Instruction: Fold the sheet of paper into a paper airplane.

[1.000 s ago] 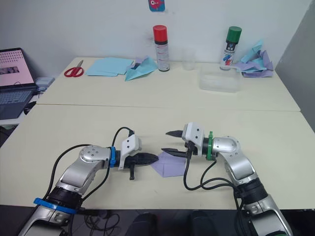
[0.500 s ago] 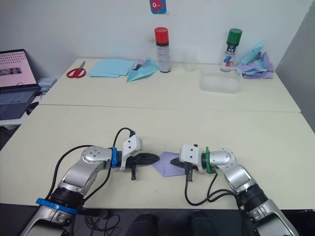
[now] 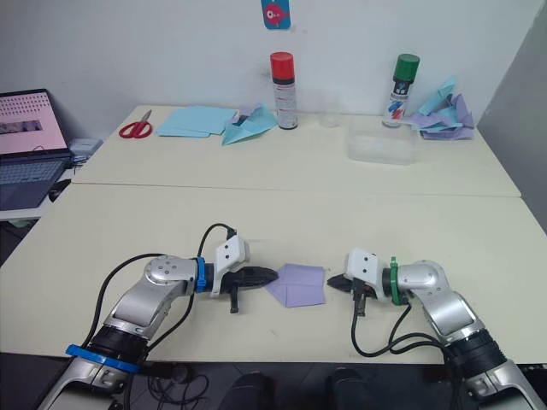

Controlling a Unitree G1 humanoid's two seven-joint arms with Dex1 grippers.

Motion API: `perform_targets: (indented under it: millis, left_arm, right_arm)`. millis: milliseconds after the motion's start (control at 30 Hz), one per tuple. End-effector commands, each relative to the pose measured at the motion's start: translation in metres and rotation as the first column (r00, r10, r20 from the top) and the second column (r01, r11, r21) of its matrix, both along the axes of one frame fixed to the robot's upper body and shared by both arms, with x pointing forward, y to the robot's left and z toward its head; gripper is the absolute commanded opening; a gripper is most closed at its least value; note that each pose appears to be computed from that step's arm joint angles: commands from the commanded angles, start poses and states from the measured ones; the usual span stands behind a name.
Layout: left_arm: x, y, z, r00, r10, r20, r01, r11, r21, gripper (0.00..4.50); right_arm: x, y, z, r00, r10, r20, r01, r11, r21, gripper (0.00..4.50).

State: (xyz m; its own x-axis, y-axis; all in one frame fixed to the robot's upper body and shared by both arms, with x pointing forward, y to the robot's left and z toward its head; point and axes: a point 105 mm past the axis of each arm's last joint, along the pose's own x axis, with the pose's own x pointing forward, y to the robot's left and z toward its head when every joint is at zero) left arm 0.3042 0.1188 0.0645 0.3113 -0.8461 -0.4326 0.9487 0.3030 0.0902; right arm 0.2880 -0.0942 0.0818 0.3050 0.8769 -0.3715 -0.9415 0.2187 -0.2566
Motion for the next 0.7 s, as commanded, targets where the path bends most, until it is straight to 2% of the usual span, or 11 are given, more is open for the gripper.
perform_targets:
  millis: [33,100,233,333,533,700]
  left_arm:
    - [-0.001,0.007,-0.018,0.998,0.035,-0.052,-0.033,0.998,0.047,0.00]
    - [0.000,0.007,-0.017,0.998,0.035,-0.049,-0.033,0.998,0.048,0.00]
    - [0.002,0.005,-0.014,0.999,0.032,-0.039,-0.030,0.999,0.042,0.00]
    - [0.004,0.001,-0.007,0.999,0.027,-0.020,-0.027,1.000,0.013,0.00]
    - [0.001,-0.019,0.018,0.999,-0.004,0.032,0.007,0.994,-0.105,0.00]
    - [-0.003,-0.033,0.014,0.999,-0.023,0.032,0.026,0.994,-0.102,0.00]
  right_arm:
    - [-0.002,0.018,0.030,0.995,0.049,0.092,-0.058,0.993,0.104,0.01]
    - [-0.002,0.026,0.025,0.995,0.059,0.084,-0.067,0.993,0.093,0.01]
    - [0.009,0.033,-0.008,0.995,0.036,0.098,-0.030,0.998,-0.064,0.01]
    - [0.011,0.034,-0.023,0.998,0.029,0.061,-0.022,0.994,-0.109,0.01]
    - [0.009,0.029,-0.030,0.998,0.047,0.034,-0.041,0.987,-0.154,0.01]
    - [0.010,0.027,-0.031,0.998,0.052,0.035,-0.046,0.985,-0.169,0.01]
